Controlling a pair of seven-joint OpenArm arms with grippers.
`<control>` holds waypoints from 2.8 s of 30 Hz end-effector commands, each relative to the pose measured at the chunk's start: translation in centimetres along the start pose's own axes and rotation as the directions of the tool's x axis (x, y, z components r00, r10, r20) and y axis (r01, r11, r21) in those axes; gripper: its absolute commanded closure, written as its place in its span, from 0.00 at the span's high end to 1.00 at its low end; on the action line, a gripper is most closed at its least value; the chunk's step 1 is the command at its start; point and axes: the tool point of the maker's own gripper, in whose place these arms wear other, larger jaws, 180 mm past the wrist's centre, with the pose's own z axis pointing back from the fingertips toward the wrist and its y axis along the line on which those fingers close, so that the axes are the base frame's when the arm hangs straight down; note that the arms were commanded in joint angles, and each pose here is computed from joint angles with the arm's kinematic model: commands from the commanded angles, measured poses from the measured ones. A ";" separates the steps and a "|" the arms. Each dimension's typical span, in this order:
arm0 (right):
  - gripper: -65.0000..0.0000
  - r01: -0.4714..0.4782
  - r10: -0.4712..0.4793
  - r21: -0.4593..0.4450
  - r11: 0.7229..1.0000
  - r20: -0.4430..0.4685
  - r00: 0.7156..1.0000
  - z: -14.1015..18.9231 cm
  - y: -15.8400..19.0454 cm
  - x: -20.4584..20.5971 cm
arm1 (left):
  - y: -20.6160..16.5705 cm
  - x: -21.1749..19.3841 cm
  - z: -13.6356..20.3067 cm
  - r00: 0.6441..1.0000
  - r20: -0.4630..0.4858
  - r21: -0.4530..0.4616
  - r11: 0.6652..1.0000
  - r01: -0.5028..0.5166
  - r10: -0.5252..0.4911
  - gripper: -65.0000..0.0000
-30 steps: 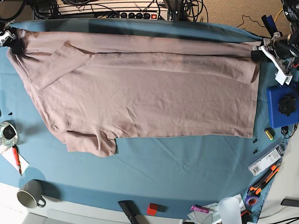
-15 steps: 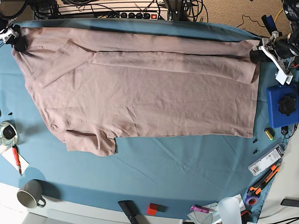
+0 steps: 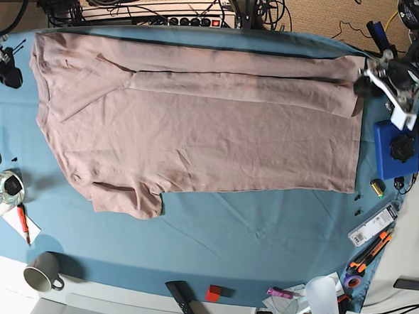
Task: Fold the T-shirt properly
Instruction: 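Open both grippers and release the shirt edge, then move the right gripper down to the shirt's sleeve near the hem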
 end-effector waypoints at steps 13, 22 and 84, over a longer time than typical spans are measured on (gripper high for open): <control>0.24 -0.123 0.132 -0.138 0.983 0.058 0.990 -2.4 -0.8 6.9 | -3.3 8.7 1.8 0.938 0.268 -0.030 0.971 0.237 -0.221 0.39; 0.24 -0.300 0.317 -0.262 0.917 0.023 0.948 -10.1 1.0 11.6 | -3.1 8.6 1.6 0.940 0.265 -0.031 0.973 0.230 -0.214 0.39; 0.00 -0.432 0.398 -0.046 0.901 -0.310 0.863 -23.9 11.2 6.8 | -2.7 8.3 1.5 0.944 0.244 -0.010 0.973 0.231 -0.221 0.39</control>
